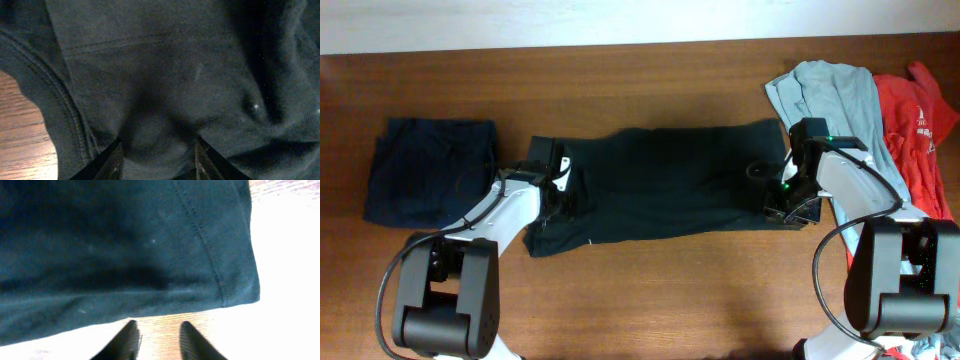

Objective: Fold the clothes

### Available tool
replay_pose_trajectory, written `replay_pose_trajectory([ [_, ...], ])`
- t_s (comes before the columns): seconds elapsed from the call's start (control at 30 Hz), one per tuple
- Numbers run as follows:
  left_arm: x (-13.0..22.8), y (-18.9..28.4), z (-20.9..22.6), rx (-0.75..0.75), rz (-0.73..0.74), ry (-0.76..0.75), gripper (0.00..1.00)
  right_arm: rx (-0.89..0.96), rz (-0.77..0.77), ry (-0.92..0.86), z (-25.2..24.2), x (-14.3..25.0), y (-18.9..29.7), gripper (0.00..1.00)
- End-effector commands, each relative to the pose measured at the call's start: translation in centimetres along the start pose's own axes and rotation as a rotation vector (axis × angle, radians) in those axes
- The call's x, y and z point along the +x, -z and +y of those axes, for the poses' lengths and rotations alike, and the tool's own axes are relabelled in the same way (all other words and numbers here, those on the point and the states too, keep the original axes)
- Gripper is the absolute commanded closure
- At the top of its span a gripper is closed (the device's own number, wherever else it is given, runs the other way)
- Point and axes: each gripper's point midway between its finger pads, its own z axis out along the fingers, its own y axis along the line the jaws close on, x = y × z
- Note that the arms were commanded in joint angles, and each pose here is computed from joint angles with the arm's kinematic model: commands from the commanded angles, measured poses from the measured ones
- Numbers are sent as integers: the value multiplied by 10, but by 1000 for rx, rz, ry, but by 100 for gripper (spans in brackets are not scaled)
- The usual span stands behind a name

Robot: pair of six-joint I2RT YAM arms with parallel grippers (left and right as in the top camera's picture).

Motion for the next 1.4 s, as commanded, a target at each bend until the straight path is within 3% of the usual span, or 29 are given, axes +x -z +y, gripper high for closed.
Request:
replay_pose_trajectory([
  [0.0, 7, -6, 19, -74, 31, 68, 54, -16, -30, -56, -8, -9, 8, 63],
  [0.23, -13, 39, 39, -84, -67, 125, 48, -18, -15, -101, -21, -7, 9, 63],
  [0.4, -3, 30, 22, 54, -26, 116, 47, -74, -2, -98, -11, -6, 9, 62],
  [0.73, -1, 1, 36, -30, -4, 112, 44, -73, -2, -98, -11, -6, 9, 58],
  [0.83, 3, -13, 35, -30, 20, 112, 57, -73, -1, -98, -11, -5, 9, 58],
  [0.9, 3, -16, 35, -30, 22, 111, 72, -73, -2, -98, -11, -6, 9, 57],
  [0.93, 2, -16, 35, -31, 17, 112, 88, -73, -6, -97, -11, -6, 9, 58],
  [0.97, 2, -16, 36, -32, 17, 112, 96, -70, -10, -98, -11, -7, 9, 57],
  [1.0, 2, -16, 37, -40, 18, 112, 99, -62, -13, -97, -13, -8, 9, 58],
  [1.13, 7, -15, 49, -113, 34, 110, 99, -36, -22, -99, -18, -10, 9, 58],
  [1.37, 7, -15, 50, -114, 33, 111, 99, -42, -27, -154, -20, -6, -8, 57],
])
